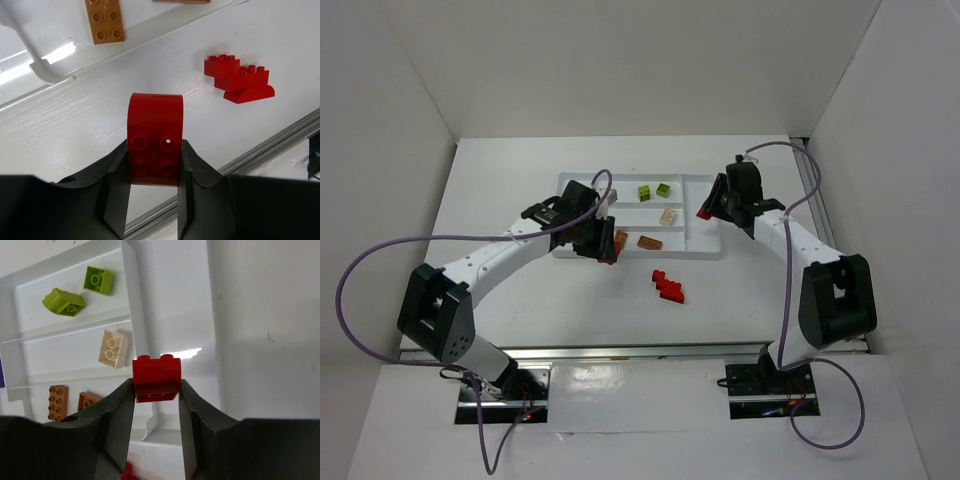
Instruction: Sort the legos into containers by color
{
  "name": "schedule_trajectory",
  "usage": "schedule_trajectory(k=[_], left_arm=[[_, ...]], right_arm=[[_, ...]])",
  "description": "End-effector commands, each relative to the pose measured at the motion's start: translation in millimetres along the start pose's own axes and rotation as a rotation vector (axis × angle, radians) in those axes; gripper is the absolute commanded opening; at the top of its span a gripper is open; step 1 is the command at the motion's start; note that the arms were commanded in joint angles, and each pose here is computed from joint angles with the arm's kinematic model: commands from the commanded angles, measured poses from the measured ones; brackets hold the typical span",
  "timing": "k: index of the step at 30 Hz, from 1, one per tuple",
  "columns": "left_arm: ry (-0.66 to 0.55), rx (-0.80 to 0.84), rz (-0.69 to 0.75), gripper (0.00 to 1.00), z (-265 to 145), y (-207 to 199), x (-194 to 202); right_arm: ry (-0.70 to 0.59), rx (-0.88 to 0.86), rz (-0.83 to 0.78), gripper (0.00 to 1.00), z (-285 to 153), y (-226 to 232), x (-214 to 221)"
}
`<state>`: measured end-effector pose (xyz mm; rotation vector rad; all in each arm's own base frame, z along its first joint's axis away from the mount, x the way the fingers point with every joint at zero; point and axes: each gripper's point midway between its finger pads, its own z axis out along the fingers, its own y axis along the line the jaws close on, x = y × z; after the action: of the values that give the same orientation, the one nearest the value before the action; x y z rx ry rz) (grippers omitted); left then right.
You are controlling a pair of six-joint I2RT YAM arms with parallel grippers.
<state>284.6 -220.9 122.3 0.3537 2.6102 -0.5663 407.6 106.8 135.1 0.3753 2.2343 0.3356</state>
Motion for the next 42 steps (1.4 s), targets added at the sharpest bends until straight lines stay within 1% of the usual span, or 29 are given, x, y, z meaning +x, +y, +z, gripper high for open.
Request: schedule_trajectory(k=[1,2,5,7,8,9,10,11,12,13,16,18,19,20,21,23,24,25,26,27,28,29,30,31,35,38,39,40,42], left_arm=[[-0.07,0.064,0.036,0.0,-16,-18,-23],[-0.065,0.079,0.036,0.0,-17,-20,-22],[-0.072,0.113,0.033,0.0,-20,-29,-29],[-0.083,0.117,0.036,0.0,-22,-31,-33],[-0.083,0.117,0.036,0.0,-22,-31,-33],[-0.1,0.123,0.04,0.0,-27,-34,-38],[-0.112,0.121,0.035,0.0,-29,-32,-42],[-0.116,0.135,0.038,0.0,-33,-35,-43],[-0.123,0.147,0.042,0.0,-35,-38,-46],[-0.122,0.155,0.036,0.0,-36,-37,-47],[-0.094,0.228,0.052,0.0,-33,-49,-45],[-0.104,0.284,0.065,0.0,-33,-59,-50],[-0.096,0.331,0.072,0.0,-33,-67,-51],[-0.097,0.357,0.079,0.0,-33,-72,-55],[-0.121,0.388,0.094,0.0,-38,-81,-68],[-0.099,0.417,0.087,0.0,-22,-91,-81],[-0.134,0.447,0.107,0.0,-28,-110,-102],[-0.146,0.43,0.099,0.0,-21,-115,-113],[-0.11,0.425,0.094,0.0,5,-116,-117],[-0.103,0.442,0.086,0.0,13,-125,-124],[-0.143,0.461,0.073,0.0,9,-141,-146],[-0.144,0.463,0.061,0.0,18,-144,-155],[-0.099,0.454,0.039,0.0,49,-143,-152],[-0.135,0.47,0.043,0.0,46,-152,-172],[-0.122,0.47,-0.001,0.0,84,-166,-180],[-0.1,0.467,-0.019,0.0,113,-174,-177],[-0.093,0.465,-0.03,0.01,120,-174,-177],[-0.084,0.47,-0.022,0.07,126,-179,-173],[-0.086,0.461,-0.025,0.25,133,-177,-174]], right_arm=[[-0.072,-0.013,-0.004,0.09,10,12,-31],[-0.048,0.001,-0.006,0.09,20,9,-24],[-0.047,0.017,-0.017,0.09,40,8,-26],[-0.04,0.032,-0.018,0.14,52,8,-27],[-0.044,0.041,-0.029,0.2,56,7,-30],[-0.052,0.046,-0.028,0.43,58,9,-36],[-0.046,0.05,-0.04,0.56,64,8,-34],[-0.044,0.051,-0.04,0.66,62,9,-36],[-0.055,0.045,-0.039,0.7,62,12,-41],[-0.055,0.046,-0.048,0.72,61,13,-43],[-0.079,-0.022,-0.05,0.71,39,28,-49],[-0.121,-0.12,-0.059,0.69,10,45,-60],[-0.102,-0.136,-0.061,0.69,4,43,-50],[-0.146,-0.16,-0.059,0.69,-16,48,-61],[-0.131,-0.132,-0.059,0.69,-24,40,-55],[-0.133,-0.069,-0.034,0.69,-37,23,-46],[-0.185,-0.016,0.005,0.72,-56,11,-53],[-0.205,0.022,0.032,0.74,-63,0,-53],[-0.199,0.062,0.047,0.76,-65,-13,-42],[-0.241,0.097,0.071,0.77,-80,-23,-45],[-0.25,0.115,0.103,0.79,-86,-28,-41],[-0.238,0.136,0.112,0.82,-87,-37,-30],[-0.244,0.156,0.131,0.82,-90,-45,-28],[-0.269,0.168,0.153,0.84,-99,-50,-28],[-0.288,0.246,0.235,0.85,-115,-76,-7],[-0.342,0.261,0.268,0.87,-132,-87,-7],[-0.344,0.26,0.269,0.87,-135,-88,-5],[-0.373,0.255,0.277,0.87,-142,-89,-9],[-0.376,0.282,0.274,0.88,-144,-95,-6]])
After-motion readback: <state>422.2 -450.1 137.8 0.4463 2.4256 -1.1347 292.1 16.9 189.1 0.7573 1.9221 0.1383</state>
